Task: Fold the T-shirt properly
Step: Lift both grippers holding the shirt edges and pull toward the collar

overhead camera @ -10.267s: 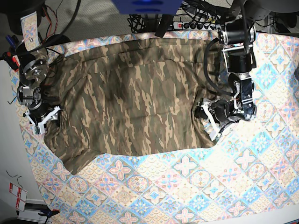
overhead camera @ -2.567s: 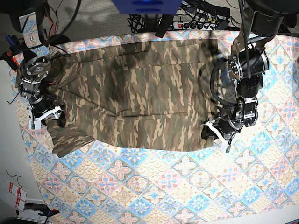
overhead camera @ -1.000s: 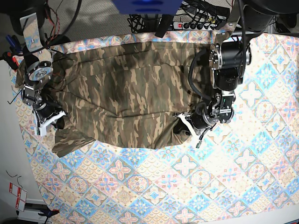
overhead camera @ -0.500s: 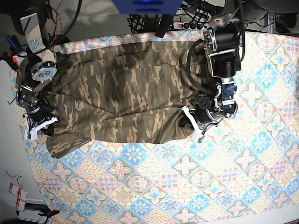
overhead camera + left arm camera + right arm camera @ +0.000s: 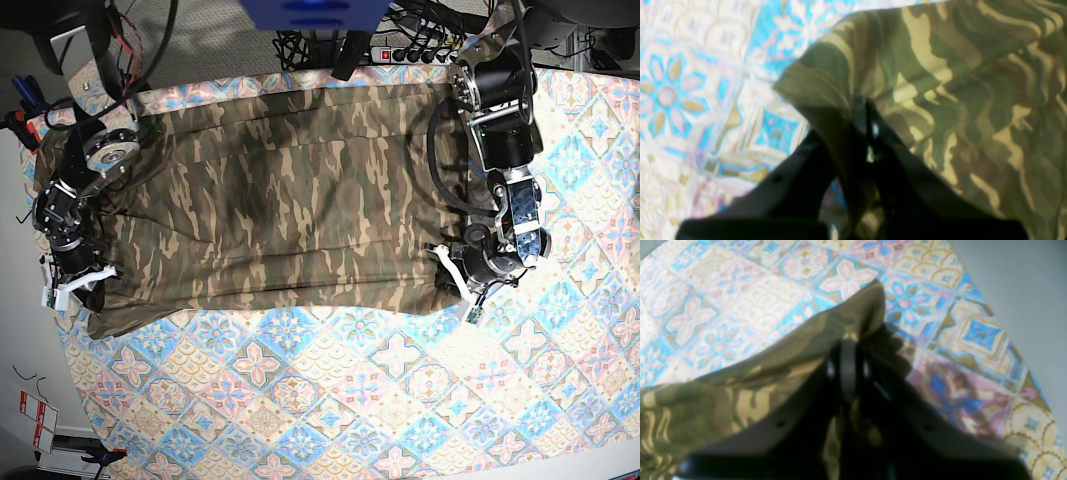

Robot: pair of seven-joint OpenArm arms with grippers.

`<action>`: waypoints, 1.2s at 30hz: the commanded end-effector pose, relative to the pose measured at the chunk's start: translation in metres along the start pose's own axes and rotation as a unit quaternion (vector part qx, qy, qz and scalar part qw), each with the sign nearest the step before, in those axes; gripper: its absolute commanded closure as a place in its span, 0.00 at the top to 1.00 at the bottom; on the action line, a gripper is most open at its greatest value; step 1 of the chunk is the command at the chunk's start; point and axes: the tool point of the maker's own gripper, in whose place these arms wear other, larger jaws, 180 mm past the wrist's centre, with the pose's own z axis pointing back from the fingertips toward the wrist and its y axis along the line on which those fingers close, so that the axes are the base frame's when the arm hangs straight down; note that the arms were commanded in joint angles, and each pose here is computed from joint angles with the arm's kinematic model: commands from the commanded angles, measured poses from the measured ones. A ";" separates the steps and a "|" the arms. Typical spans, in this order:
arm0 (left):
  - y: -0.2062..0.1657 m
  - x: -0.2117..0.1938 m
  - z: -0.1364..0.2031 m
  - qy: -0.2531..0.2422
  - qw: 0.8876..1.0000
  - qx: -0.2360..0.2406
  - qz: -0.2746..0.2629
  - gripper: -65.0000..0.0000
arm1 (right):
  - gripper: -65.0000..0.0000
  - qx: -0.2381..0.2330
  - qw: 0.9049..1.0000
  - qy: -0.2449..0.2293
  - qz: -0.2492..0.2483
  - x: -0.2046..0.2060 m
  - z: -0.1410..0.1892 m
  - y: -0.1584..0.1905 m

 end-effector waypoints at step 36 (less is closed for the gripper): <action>0.000 -0.031 0.098 -0.013 0.987 0.111 -0.112 0.00 | 0.01 -0.144 0.975 -0.108 0.131 0.018 0.143 -0.068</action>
